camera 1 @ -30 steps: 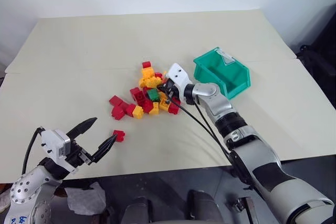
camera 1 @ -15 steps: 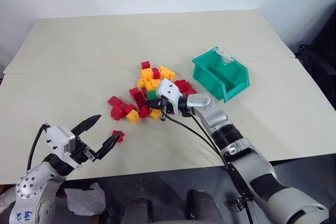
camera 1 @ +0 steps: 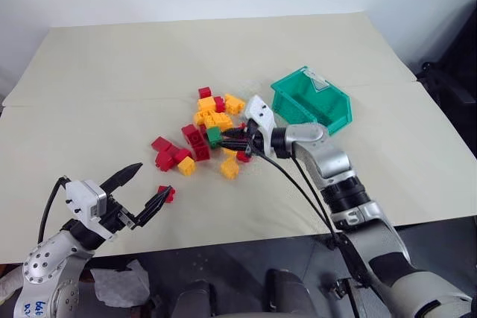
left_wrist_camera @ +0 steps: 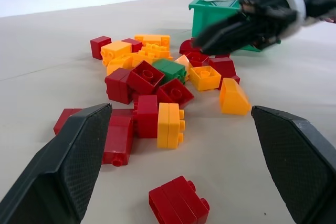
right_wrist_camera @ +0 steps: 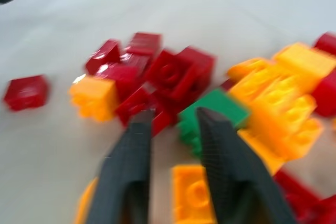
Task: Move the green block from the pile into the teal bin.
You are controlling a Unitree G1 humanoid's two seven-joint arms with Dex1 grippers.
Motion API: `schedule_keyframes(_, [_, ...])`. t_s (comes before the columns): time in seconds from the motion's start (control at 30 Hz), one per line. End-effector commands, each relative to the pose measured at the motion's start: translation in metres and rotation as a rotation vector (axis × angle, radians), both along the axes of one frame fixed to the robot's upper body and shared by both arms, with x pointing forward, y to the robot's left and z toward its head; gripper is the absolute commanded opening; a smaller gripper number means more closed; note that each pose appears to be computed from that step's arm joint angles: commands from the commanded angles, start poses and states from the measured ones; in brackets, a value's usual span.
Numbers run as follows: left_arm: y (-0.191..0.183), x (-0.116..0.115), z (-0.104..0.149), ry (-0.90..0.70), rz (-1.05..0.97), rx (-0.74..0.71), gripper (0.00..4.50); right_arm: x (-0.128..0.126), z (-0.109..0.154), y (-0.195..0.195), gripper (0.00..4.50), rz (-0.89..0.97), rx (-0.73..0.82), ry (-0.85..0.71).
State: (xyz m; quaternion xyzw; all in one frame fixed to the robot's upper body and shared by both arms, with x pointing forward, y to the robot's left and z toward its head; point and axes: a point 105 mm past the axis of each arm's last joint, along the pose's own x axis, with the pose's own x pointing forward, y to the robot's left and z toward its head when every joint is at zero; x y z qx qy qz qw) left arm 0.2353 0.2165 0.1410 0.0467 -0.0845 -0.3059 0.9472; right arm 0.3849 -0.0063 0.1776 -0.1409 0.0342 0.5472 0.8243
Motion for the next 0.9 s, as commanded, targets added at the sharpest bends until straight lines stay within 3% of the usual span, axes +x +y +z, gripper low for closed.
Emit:
schedule_keyframes(0.03, [-0.001,0.0,0.004,-0.025,-0.002,0.003,4.5,0.01,-0.003,0.004,2.77,-0.04,-0.021,-0.008])
schedule_keyframes(0.1, [-0.002,0.001,0.004,-0.026,-0.003,0.002,4.5,0.011,-0.01,0.008,3.45,-0.038,-0.055,-0.003])
schedule_keyframes(0.37, [-0.001,0.0,0.003,-0.027,0.0,-0.002,4.5,0.019,-0.021,0.017,3.45,-0.07,-0.093,0.003])
schedule_keyframes(0.9, [-0.004,0.003,0.005,-0.035,-0.012,-0.002,4.5,0.015,-0.028,0.045,3.45,0.066,-0.228,0.03])
